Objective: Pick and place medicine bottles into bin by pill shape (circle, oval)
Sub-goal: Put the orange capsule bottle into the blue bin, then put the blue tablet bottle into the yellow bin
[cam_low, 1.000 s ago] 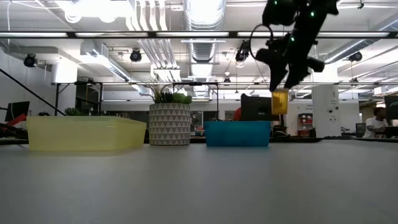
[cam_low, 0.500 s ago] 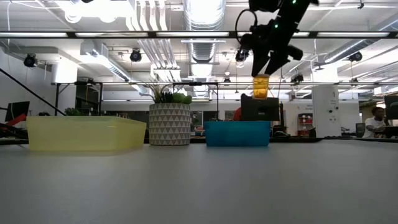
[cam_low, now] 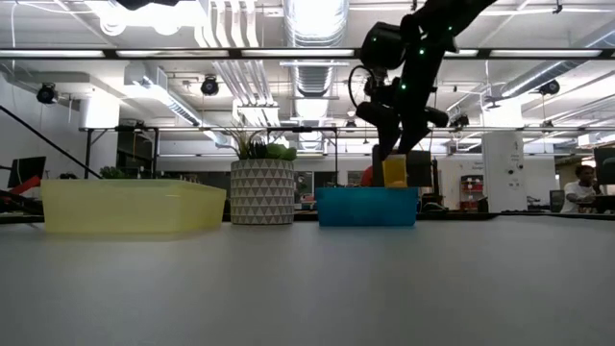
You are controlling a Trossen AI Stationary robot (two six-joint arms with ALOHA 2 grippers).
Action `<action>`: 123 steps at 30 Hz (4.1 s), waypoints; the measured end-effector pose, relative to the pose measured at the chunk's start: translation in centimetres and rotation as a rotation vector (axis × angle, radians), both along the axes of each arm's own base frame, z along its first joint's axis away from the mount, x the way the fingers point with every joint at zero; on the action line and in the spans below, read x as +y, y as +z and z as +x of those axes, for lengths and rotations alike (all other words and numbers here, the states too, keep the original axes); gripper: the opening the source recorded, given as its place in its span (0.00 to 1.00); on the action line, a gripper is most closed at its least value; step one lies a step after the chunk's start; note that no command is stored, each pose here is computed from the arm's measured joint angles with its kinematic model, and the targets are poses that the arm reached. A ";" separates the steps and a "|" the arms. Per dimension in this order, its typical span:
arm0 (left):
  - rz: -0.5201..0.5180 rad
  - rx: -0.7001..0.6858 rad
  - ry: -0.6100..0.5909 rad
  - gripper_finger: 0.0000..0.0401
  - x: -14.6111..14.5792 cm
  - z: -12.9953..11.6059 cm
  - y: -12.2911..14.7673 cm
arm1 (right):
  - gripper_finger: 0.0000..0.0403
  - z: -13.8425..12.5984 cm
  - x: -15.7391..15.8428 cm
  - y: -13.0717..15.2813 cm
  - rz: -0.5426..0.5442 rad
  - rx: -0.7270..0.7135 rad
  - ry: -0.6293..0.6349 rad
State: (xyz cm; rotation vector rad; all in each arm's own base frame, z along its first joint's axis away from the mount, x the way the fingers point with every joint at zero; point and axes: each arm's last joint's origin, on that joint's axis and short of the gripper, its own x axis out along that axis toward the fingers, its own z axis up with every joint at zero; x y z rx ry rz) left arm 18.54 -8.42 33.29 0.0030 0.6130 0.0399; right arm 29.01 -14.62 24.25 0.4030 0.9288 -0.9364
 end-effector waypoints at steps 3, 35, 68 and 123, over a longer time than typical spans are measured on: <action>0.003 0.005 0.000 0.49 0.0 0.0 -0.1 | 0.50 0.3 -0.2 -0.3 -0.005 -0.008 0.006; 0.017 -0.008 0.015 0.49 0.2 -0.1 0.0 | 0.60 1.8 -1.8 -4.6 0.051 0.069 0.004; 0.060 -0.010 0.060 0.49 0.3 -0.2 -0.5 | 0.68 -2.7 7.6 2.7 0.057 -0.161 0.269; 0.125 0.009 0.018 0.49 0.3 -0.1 -1.0 | 0.58 -12.6 23.7 -2.5 0.616 0.412 -0.154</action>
